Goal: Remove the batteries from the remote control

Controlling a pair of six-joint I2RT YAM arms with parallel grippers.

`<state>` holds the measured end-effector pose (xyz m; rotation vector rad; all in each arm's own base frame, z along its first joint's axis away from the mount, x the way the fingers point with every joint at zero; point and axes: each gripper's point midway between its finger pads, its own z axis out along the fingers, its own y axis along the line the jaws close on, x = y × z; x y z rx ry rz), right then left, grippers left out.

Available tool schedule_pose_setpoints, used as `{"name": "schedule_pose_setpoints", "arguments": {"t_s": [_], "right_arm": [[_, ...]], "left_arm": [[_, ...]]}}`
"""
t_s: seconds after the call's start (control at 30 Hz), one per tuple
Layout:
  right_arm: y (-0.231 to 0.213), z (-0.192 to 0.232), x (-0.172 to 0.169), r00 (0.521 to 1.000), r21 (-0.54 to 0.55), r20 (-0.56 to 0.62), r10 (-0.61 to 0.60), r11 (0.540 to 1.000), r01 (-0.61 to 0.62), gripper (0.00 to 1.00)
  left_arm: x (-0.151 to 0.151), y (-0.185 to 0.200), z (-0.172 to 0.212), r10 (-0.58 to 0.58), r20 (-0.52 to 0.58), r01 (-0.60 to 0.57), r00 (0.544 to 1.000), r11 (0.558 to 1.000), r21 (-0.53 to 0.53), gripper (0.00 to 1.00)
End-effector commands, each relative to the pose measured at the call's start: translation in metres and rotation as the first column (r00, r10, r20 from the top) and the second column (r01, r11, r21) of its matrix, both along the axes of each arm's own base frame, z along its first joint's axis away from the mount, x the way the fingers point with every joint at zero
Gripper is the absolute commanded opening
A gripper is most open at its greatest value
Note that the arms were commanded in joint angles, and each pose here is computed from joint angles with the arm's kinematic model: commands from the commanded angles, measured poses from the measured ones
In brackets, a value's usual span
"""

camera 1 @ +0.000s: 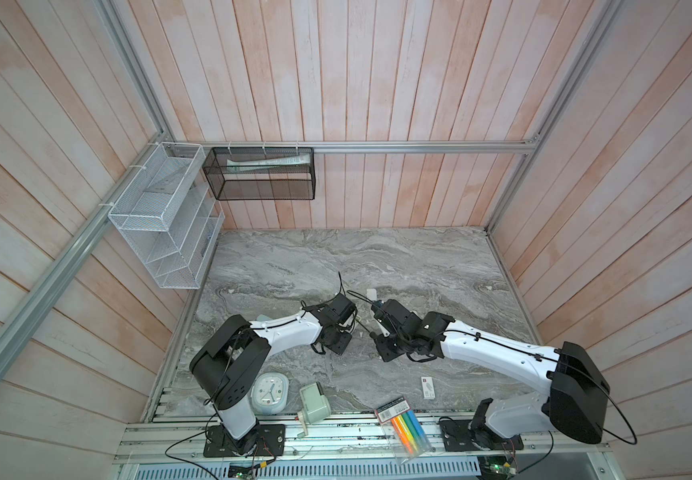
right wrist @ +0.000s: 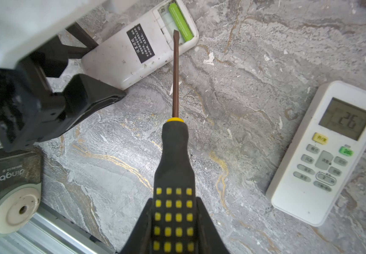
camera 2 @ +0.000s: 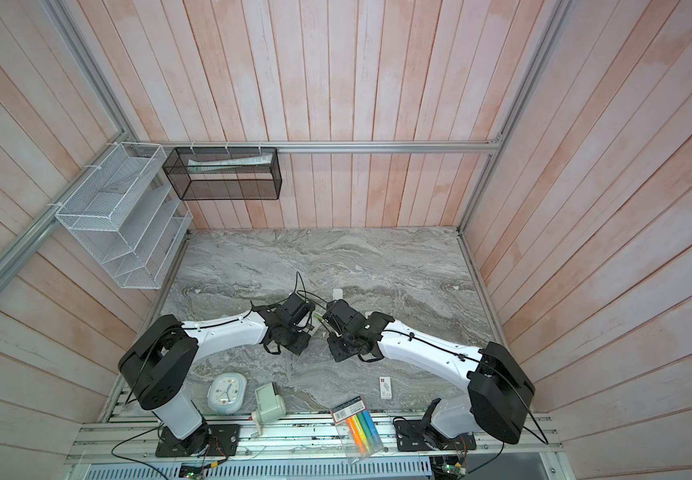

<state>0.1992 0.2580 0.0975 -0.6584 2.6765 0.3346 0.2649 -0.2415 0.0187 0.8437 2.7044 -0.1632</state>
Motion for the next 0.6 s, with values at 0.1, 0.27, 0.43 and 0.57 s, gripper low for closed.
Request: {"name": "schedule_pose_setpoints", "arguments": {"t_s": [0.1, 0.27, 0.43, 0.57], "right_arm": [[0.000, -0.003, 0.002, 1.000, -0.030, -0.008, -0.025, 0.999, 0.025, 0.00], [0.006, -0.005, 0.004, 1.000, -0.022, -0.012, -0.022, 1.000, 0.022, 0.00], [0.005, -0.011, 0.007, 0.999, -0.043, -0.012, -0.045, 0.998, 0.044, 0.00], [0.007, -0.020, 0.007, 0.998, -0.071, 0.007, -0.067, 0.995, 0.067, 0.00]], "left_arm": [[-0.011, 0.000, -0.018, 0.001, -0.054, -0.001, 0.999, 1.000, 0.013, 0.58], [-0.012, -0.003, -0.020, -0.004, -0.055, 0.005, 0.998, 1.000, 0.017, 0.57], [-0.013, -0.008, -0.020, -0.006, -0.060, 0.006, 0.998, 1.000, 0.004, 0.57], [-0.014, -0.011, -0.020, -0.009, -0.065, 0.009, 0.998, 1.000, -0.008, 0.57]]}}
